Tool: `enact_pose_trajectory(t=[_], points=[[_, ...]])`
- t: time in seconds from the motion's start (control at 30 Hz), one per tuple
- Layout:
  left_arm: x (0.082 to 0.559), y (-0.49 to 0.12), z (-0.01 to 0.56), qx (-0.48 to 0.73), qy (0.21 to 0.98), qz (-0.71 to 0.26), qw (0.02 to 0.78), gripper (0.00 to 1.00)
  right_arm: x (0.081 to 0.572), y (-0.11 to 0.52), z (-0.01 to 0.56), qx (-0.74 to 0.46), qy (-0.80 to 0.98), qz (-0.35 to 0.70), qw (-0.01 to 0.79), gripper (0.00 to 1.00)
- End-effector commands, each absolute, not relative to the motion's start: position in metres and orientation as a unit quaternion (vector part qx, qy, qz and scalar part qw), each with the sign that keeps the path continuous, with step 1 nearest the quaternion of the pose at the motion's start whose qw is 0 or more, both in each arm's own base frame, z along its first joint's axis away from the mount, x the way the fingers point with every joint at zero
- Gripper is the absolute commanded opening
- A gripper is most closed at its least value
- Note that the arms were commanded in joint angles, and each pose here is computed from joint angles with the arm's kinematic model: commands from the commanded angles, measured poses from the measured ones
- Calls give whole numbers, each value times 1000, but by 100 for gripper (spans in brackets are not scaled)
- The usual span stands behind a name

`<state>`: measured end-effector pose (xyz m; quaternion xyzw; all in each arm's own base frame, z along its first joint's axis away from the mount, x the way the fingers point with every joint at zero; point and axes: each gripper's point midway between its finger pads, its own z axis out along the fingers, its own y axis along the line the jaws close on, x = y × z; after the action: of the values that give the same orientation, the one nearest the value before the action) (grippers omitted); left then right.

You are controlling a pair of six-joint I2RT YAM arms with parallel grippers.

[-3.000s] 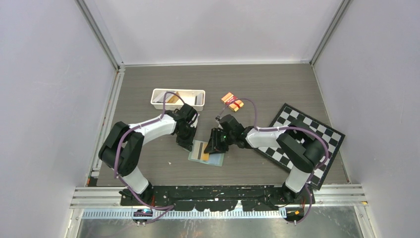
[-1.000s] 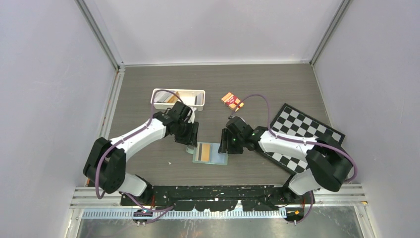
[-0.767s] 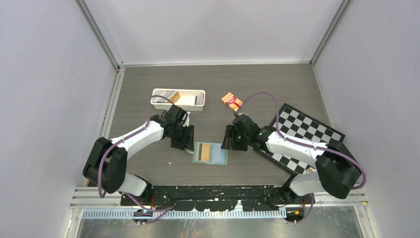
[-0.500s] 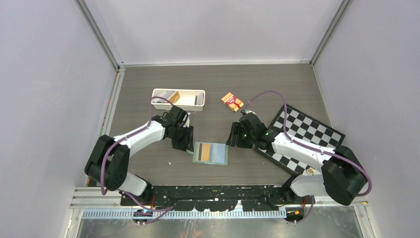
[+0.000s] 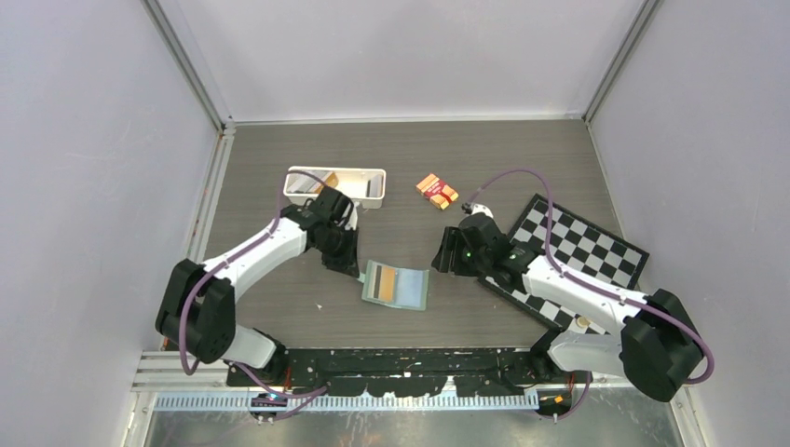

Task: Put the credit cards into the card holder
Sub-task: Close the card holder at the center of the board.

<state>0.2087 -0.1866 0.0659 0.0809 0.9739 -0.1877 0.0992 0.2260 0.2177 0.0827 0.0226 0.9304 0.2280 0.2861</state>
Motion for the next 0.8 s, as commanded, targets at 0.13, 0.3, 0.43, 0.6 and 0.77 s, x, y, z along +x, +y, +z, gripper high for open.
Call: enact_pose_trajectory(t=[0.13, 0.3, 0.43, 0.6, 0.77], points=[[215, -198, 147, 140, 954, -230, 133, 0, 239, 215, 92, 36, 914, 235, 328, 59], [216, -222, 161, 157, 939, -277, 129, 0, 232, 229, 74, 29, 920, 261, 291, 59], [211, -242, 148, 182, 938, -274, 108, 0, 227, 244, 65, 31, 914, 300, 271, 59], [208, -273, 131, 193, 931, -295, 101, 0, 223, 245, 58, 34, 914, 307, 263, 59], [198, -307, 106, 186, 919, -338, 77, 2, 224, 242, 67, 40, 907, 312, 279, 60]])
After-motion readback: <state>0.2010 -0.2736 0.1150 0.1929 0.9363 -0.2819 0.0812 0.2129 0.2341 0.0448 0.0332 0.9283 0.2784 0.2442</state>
